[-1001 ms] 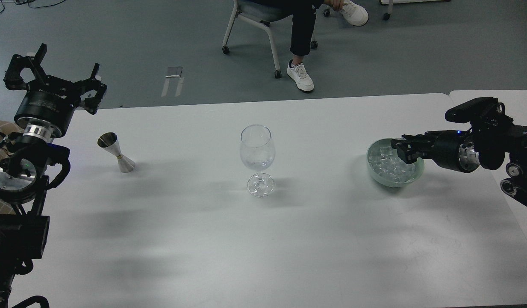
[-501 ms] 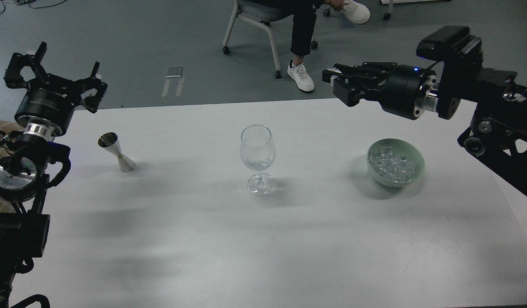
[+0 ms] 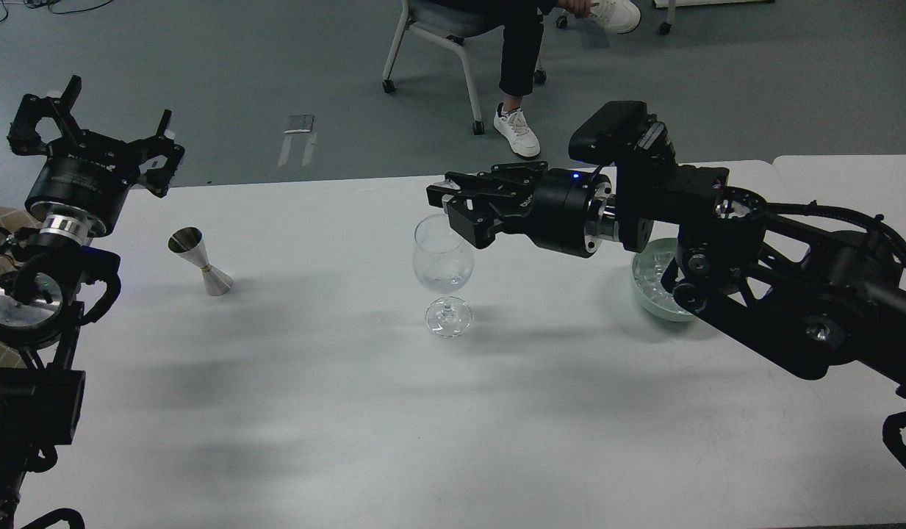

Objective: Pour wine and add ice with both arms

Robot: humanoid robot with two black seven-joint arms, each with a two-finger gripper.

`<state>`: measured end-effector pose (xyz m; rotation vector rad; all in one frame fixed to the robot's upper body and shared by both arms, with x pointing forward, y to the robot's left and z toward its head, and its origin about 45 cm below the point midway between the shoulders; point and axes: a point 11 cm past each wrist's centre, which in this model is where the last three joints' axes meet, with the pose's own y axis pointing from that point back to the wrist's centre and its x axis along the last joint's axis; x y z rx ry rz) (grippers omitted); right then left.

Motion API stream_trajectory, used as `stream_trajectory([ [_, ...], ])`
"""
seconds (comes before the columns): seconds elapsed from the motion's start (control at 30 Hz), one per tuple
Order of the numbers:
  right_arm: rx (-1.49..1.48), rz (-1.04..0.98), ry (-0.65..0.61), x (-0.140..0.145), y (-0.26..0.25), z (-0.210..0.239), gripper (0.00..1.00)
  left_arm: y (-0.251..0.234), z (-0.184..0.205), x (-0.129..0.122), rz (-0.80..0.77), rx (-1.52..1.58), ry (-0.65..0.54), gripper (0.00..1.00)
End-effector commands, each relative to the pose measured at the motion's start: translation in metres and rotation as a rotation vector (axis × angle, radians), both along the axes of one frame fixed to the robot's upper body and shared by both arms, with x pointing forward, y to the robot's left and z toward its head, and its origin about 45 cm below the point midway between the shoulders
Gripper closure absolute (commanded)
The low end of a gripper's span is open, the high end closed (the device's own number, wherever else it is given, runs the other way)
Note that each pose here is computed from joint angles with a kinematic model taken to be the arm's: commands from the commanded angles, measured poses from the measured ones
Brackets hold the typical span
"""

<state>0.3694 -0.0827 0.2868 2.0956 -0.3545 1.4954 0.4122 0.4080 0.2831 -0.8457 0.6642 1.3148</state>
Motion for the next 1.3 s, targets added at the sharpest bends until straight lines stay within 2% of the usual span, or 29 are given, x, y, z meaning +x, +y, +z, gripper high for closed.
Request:
stream_trajectory([
  [0.0, -0.009, -0.007, 0.010, 0.003, 0.003, -0.007, 1.00, 0.000, 0.000, 0.000, 0.000, 0.000, 0.000, 0.02],
  [0.43, 0.008, -0.006, 0.045, 0.003, 0.018, -0.019, 1.00, 0.000, 0.000, 0.000, -0.002, 0.002, 0.002, 0.02],
  [0.57, -0.040, -0.007, 0.002, 0.004, 0.018, -0.025, 1.00, -0.001, 0.001, 0.000, -0.005, 0.001, 0.000, 0.02],
  [0.83, -0.051, -0.002, 0.004, 0.002, 0.019, -0.029, 1.00, 0.001, 0.001, 0.000, -0.001, 0.003, -0.001, 0.02],
  [0.87, -0.048, -0.003, 0.002, 0.003, 0.019, -0.029, 0.94, 0.001, 0.000, 0.000, -0.001, 0.004, 0.002, 0.02],
  [1.0, -0.039, -0.018, -0.008, 0.007, 0.017, -0.029, 0.81, 0.001, 0.000, 0.000, 0.002, 0.002, 0.001, 0.02],
  [1.17, -0.035, -0.020, -0.017, 0.008, 0.017, -0.026, 0.74, 0.000, 0.001, 0.000, 0.001, 0.002, -0.001, 0.02],
  [1.27, -0.032, -0.017, -0.018, 0.008, 0.017, -0.025, 0.65, 0.001, 0.001, 0.000, -0.001, 0.004, 0.001, 0.02],
])
